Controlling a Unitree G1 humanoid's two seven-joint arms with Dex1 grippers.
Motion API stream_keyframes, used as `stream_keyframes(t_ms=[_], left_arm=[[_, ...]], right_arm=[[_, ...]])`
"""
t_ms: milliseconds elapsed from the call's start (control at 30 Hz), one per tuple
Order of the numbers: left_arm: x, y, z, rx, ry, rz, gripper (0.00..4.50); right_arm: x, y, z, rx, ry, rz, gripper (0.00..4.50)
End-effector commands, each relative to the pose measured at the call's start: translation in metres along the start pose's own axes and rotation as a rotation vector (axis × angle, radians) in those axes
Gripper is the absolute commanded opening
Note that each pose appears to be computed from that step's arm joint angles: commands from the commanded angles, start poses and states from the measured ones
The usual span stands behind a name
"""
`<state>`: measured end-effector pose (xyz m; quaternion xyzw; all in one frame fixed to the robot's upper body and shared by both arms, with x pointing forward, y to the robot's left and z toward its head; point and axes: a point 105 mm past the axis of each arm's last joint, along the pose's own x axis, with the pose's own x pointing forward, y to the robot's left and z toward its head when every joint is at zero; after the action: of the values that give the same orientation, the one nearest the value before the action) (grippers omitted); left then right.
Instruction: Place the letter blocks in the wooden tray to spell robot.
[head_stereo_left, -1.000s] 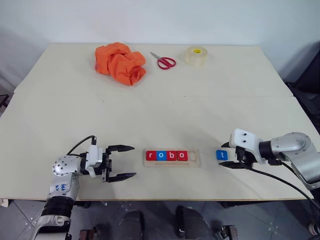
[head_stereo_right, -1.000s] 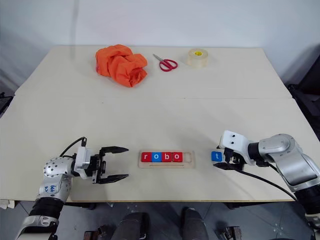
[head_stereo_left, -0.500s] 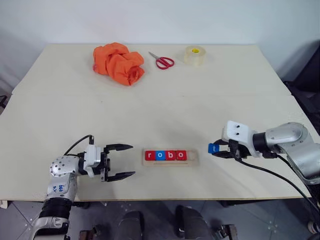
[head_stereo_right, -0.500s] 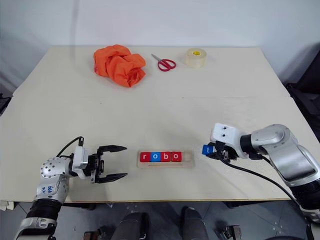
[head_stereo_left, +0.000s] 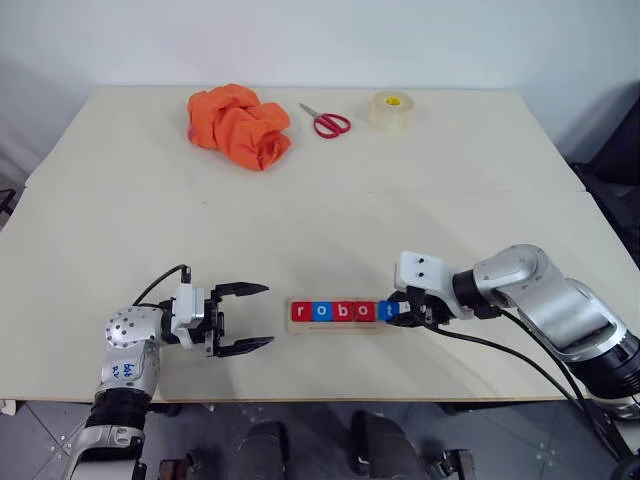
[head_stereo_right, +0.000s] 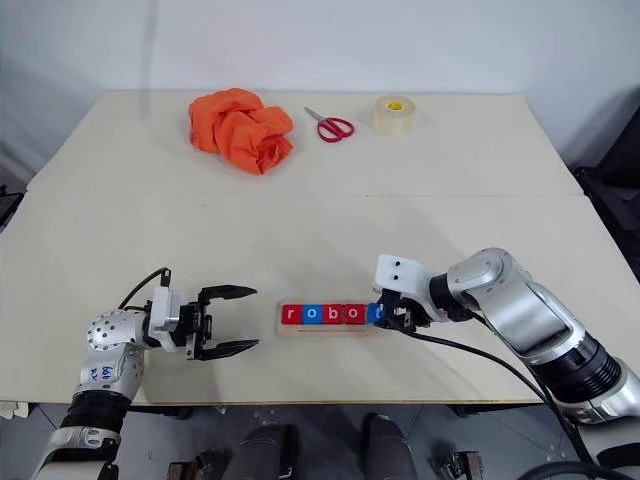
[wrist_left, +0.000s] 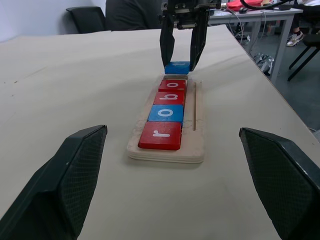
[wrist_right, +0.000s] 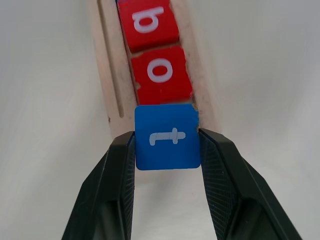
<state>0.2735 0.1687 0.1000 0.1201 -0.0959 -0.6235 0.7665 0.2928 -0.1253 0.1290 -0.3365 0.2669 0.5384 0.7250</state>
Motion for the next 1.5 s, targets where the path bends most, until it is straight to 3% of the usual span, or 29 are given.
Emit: stream_keyframes(t_ms=[33,633,900,933,1133,1233,1333,1500], left_arm=[[-0.005,0.000,0.008,0.040,-0.002,0.014,4.50],[-0.002,0.001,0.008,0.046,-0.001,0.034,4.50],[-0.001,0.006,0.009,0.053,-0.002,0.040,4.50],[-0.001,0.007,0.009,0.054,-0.001,0.042,4.50],[-0.003,0.021,0.009,0.068,0.047,0.145,4.50],[-0.007,0.033,0.013,0.086,0.068,0.249,4.50],[-0.015,0.032,0.027,0.077,0.013,0.260,4.50],[-0.035,0.028,0.034,0.080,0.028,0.277,4.50]], right_arm=[[-0.002,-0.005,0.007,-0.051,-0.008,-0.011,1.46],[0.010,-0.005,0.018,-0.098,-0.036,0.031,1.46],[-0.010,-0.011,0.026,-0.099,-0.080,-0.016,4.27],[-0.014,-0.012,0.027,-0.095,-0.087,-0.023,4.47],[-0.033,-0.011,0.017,-0.073,-0.139,-0.047,4.47],[-0.051,-0.015,0.017,-0.085,-0.304,-0.106,4.47],[-0.071,-0.007,-0.001,-0.075,-0.427,-0.053,4.47],[-0.091,-0.011,-0.037,-0.068,-0.452,-0.040,4.47]])
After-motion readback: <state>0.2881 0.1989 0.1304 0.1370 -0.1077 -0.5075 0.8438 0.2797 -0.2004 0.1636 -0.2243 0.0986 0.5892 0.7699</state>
